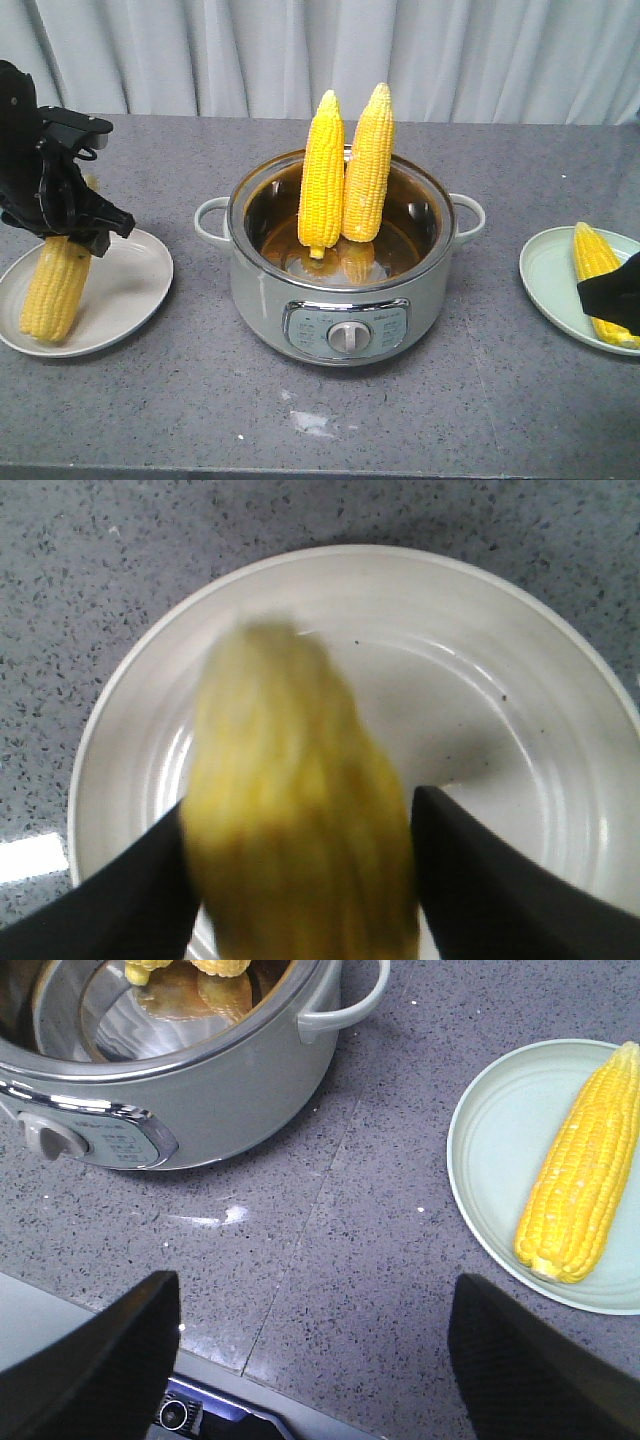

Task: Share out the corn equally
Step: 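Open the left gripper and lift it off the cob on the white plate, then move the right gripper from the green plate over the pot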

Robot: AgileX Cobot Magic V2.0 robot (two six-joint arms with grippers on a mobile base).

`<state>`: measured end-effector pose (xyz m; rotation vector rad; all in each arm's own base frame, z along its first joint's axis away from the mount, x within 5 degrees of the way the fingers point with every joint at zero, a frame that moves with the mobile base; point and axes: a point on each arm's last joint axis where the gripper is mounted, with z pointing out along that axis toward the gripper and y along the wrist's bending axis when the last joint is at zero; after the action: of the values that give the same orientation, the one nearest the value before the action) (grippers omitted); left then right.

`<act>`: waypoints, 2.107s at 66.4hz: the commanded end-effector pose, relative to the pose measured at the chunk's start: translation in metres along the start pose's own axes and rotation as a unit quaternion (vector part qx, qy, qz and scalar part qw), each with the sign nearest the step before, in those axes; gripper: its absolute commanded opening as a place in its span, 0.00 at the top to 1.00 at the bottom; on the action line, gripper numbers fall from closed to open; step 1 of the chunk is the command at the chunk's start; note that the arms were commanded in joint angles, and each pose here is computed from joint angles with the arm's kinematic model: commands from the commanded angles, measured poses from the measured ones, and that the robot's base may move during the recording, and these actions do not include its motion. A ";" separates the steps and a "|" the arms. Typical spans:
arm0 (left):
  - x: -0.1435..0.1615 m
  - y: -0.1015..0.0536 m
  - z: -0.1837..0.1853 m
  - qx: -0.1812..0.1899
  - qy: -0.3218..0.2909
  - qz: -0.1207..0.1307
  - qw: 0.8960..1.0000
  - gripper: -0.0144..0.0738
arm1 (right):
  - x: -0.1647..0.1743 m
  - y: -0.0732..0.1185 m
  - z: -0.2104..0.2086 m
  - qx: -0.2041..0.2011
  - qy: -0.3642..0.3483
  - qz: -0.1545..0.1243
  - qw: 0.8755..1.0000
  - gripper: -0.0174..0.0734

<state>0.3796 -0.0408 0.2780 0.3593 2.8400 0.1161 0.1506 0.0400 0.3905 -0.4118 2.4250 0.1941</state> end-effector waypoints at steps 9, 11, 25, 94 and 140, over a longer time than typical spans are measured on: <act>-0.006 0.003 -0.026 -0.006 -0.058 -0.007 0.998 0.26 | -0.007 0.000 -0.008 0.003 -0.038 -0.004 0.999 0.21; -0.006 0.003 -0.026 -0.006 -0.058 -0.006 0.998 0.26 | -0.007 0.000 -0.008 0.003 -0.038 -0.004 0.999 0.21; -0.008 0.003 -0.027 -0.008 -0.068 -0.001 0.998 0.26 | -0.007 0.000 -0.008 0.003 -0.038 -0.004 0.999 0.21; 0.078 -0.033 -0.136 0.116 -0.323 0.055 0.938 0.27 | -0.007 0.000 -0.008 0.004 -0.039 -0.004 0.999 0.21; 0.133 -0.040 -0.155 0.118 -0.353 0.054 0.926 0.27 | -0.016 -0.001 -0.006 0.008 -0.075 -0.008 0.997 0.21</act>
<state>0.2041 -0.0509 0.3731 0.5276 2.2044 -0.2672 0.1528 0.0403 0.3923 -0.4048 2.3944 0.1924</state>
